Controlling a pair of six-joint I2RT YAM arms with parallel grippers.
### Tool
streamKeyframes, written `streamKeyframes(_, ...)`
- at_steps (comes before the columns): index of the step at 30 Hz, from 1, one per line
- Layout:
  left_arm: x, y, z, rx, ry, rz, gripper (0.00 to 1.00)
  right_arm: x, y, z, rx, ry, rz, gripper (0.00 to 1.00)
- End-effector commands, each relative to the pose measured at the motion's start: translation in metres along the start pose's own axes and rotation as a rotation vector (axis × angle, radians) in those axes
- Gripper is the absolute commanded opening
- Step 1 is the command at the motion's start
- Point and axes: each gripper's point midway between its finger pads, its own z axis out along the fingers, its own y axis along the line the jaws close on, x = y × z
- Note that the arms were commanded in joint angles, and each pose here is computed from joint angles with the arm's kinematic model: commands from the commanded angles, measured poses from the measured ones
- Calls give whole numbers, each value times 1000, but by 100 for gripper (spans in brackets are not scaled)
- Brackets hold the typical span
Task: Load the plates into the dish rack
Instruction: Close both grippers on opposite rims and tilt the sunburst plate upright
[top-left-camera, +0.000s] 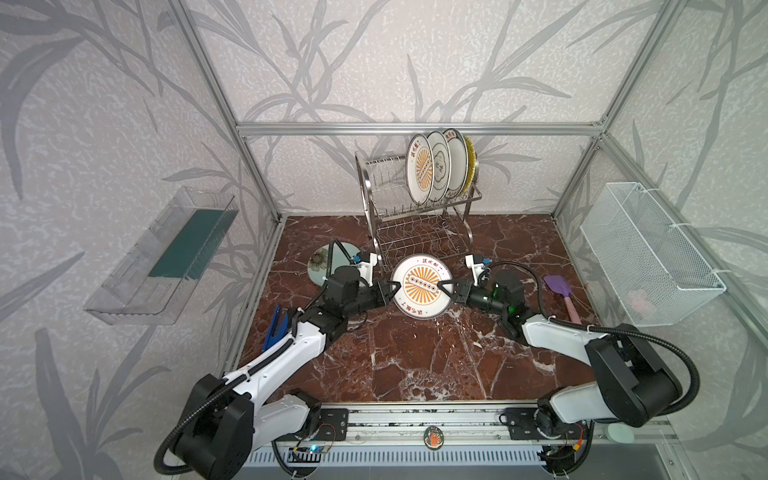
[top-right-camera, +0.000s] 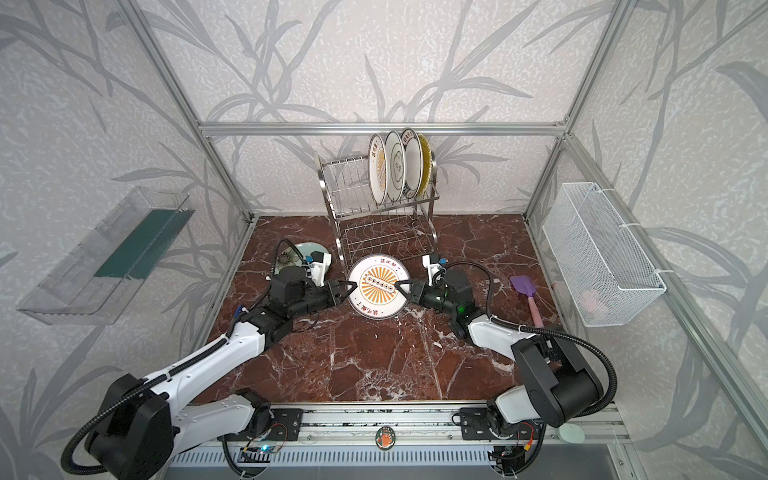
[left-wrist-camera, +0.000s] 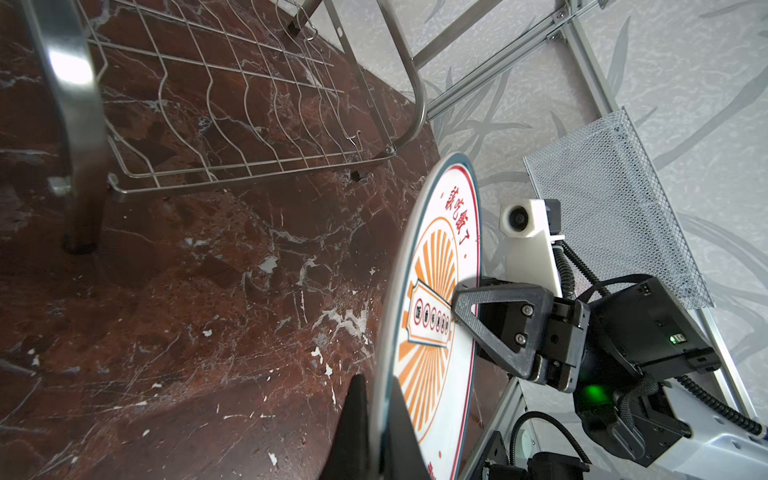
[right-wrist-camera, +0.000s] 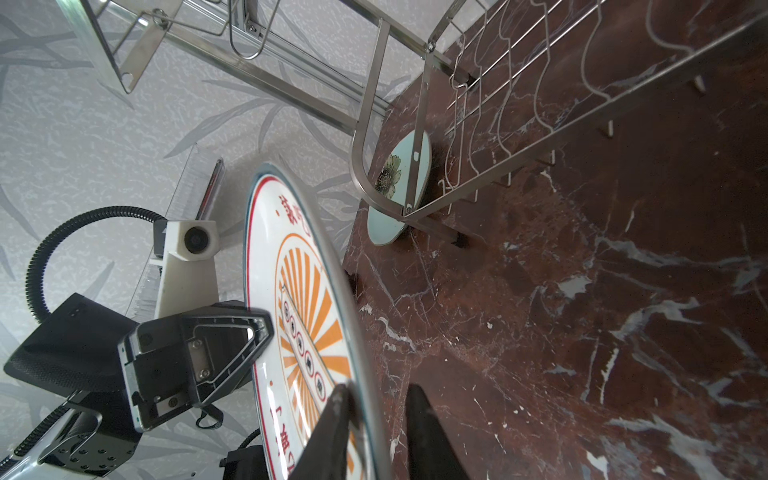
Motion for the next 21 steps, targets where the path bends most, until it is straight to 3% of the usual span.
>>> streamKeyframes(1, -10, -19, 1, 80, -36, 14, 0, -4, 13, 2, -57, -6, -17, 25)
streamKeyframes(12, -10, -15, 7, 86, -34, 0, 0, -5, 14, 7, -100, -12, 14, 21)
streamKeyframes(19, -8, -14, 11, 100, -30, -13, 0, -6, 15, 7, -100, -14, 12, 0)
streamKeyframes(21, -8, -14, 11, 99, -30, -13, 0, -6, 15, 6, -98, -15, 9, 0)
